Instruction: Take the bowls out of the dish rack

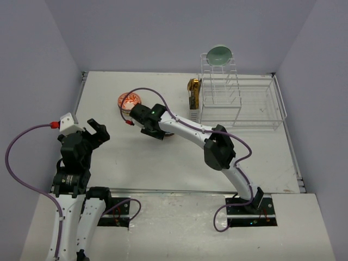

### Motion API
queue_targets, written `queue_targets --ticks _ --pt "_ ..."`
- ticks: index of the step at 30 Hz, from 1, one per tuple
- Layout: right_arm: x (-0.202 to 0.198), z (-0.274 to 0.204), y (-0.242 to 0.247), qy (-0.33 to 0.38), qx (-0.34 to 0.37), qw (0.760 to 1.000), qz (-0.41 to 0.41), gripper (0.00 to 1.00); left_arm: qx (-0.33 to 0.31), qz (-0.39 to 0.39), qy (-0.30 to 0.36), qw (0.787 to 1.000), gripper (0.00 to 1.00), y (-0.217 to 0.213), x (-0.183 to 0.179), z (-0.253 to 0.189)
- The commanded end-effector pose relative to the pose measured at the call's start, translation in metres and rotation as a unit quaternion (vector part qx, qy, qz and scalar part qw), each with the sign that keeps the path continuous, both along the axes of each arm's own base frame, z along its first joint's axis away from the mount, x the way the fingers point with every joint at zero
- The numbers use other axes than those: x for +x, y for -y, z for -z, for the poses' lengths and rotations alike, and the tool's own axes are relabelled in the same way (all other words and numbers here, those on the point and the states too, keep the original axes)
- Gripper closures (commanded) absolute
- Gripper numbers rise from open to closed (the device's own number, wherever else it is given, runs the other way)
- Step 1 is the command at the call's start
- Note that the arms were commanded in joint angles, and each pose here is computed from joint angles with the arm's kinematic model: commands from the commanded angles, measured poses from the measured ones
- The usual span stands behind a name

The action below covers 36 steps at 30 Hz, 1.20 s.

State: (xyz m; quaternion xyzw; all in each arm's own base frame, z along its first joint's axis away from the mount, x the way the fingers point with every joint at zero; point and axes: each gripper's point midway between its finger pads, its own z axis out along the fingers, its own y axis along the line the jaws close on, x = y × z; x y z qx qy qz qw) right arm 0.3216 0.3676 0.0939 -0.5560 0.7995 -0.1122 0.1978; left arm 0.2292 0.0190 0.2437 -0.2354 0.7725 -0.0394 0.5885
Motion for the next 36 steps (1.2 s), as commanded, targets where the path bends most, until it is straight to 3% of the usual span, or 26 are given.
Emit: queue_targets --ticks 1,7,9,17,36 --pt "-0.01 -0.055 -0.002 0.018 0.051 0.999 0.003 0.59 0.001 -0.002 0.025 1.0 0.0 -0.002 0.002 -0.014" --pt "-0.019 -0.063 -0.003 0.009 0.086 0.996 0.004 0.61 0.001 -0.002 0.026 1.0 0.0 -0.002 0.002 -0.014" --pt "-0.02 -0.065 -0.004 0.01 0.097 0.995 0.008 0.7 0.0 -0.002 0.026 1.0 0.0 -0.001 0.002 -0.014" --pt "-0.016 -0.043 -0.009 0.001 0.089 0.996 0.007 0.83 0.001 -0.002 0.027 1.0 0.0 -0.001 0.002 -0.014" --pt "-0.007 -0.013 -0.012 -0.021 0.091 0.995 0.021 0.89 0.001 0.001 0.026 1.0 0.0 -0.001 0.002 -0.014"
